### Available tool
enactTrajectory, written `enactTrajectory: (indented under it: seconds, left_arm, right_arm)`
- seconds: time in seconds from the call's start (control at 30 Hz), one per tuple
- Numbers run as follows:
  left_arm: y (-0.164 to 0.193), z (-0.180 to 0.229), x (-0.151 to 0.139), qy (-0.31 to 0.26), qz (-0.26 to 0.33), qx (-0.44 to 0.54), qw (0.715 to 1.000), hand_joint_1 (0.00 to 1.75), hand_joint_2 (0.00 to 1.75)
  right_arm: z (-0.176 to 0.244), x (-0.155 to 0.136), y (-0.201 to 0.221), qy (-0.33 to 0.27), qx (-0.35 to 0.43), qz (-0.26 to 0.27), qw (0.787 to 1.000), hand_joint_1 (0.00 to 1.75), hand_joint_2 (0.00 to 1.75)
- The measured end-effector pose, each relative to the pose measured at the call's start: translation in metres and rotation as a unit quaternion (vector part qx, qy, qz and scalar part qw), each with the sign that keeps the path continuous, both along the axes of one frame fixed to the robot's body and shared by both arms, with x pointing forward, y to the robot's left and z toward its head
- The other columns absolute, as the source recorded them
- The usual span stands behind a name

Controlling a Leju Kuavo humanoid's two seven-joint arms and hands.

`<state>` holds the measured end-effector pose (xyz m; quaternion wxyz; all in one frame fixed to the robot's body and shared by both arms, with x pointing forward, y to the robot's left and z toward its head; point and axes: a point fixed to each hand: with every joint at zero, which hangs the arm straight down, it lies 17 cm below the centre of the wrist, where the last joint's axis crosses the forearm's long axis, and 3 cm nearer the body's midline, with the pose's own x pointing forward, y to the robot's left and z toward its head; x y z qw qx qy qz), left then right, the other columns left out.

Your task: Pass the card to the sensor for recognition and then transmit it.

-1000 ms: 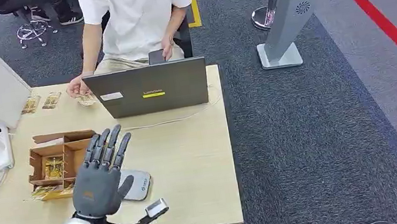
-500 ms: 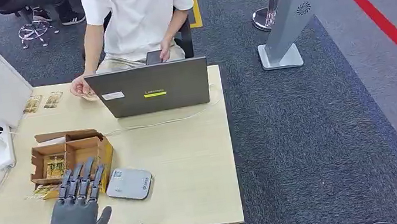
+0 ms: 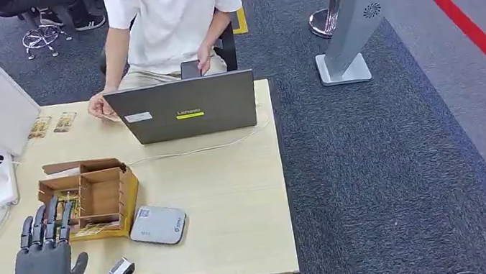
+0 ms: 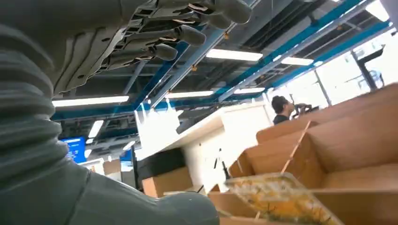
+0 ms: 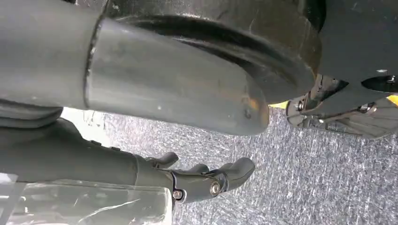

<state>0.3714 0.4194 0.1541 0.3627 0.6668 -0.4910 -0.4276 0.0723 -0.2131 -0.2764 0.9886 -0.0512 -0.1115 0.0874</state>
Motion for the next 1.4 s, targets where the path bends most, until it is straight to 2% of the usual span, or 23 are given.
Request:
enactTrajectory:
  seconds: [0.3,0.73,1.4]
  left_arm:
    - [0.013,-0.007,0.01,0.002,0.018,0.0,1.0,0.0,1.75]
    - [0.021,-0.001,0.038,-0.011,0.04,-0.005,0.999,0.0,1.75]
    - [0.01,-0.022,0.043,0.025,0.038,-0.014,0.999,0.0,1.75]
  right_arm:
    - [0.0,0.0,-0.003,-0.001,-0.003,0.011,1.0,0.0,0.0]
    - [0.0,0.002,-0.003,-0.004,-0.005,0.027,1.0,0.0,0.0]
    - [0.0,0.001,-0.001,-0.003,0.001,0.03,1.0,0.0,0.0]
